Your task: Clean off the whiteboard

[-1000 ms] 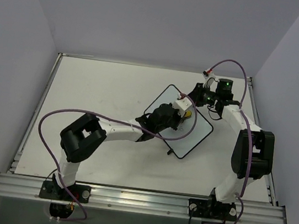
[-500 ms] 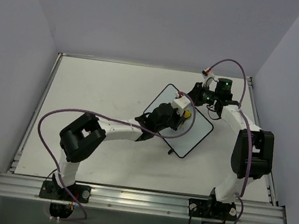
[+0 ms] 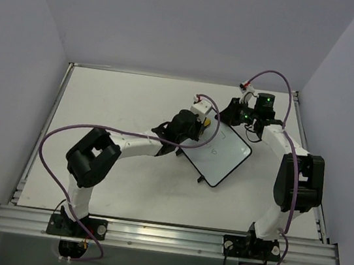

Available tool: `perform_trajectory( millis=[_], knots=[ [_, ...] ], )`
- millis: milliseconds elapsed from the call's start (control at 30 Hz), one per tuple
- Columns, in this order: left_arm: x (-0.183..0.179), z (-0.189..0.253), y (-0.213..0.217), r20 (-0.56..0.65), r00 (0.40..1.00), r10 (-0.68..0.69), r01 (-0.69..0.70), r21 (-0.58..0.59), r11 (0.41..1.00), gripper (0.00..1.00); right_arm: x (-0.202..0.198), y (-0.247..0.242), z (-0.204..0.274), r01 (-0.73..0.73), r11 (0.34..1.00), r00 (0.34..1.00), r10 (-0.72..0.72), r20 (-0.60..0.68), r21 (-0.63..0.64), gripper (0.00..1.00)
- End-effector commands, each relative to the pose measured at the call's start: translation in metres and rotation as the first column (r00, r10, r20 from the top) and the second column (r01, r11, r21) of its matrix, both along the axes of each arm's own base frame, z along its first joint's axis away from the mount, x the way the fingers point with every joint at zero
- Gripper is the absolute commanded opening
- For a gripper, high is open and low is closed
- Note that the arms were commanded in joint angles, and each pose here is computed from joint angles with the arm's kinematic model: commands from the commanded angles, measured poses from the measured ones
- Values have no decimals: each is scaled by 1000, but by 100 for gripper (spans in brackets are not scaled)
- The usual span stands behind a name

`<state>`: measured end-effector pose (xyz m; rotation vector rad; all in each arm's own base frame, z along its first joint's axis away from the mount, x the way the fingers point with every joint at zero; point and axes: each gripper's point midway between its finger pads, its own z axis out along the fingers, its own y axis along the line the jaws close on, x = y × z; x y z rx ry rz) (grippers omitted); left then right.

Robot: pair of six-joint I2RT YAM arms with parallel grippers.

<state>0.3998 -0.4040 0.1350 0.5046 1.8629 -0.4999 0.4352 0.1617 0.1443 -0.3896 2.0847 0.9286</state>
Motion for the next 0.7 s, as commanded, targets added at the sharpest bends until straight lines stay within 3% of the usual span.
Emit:
perform_trajectory(
  millis=[0, 667],
  knots=[
    [-11, -14, -11, -15, 999, -43, 45, 81, 996, 2, -20, 21, 14, -73, 997, 997, 73, 17, 7, 0],
    [-87, -29, -85, 3, 960, -280, 274, 195, 942, 2, -20, 22, 14, -72, 997, 997, 72, 22, -4, 0]
  ],
)
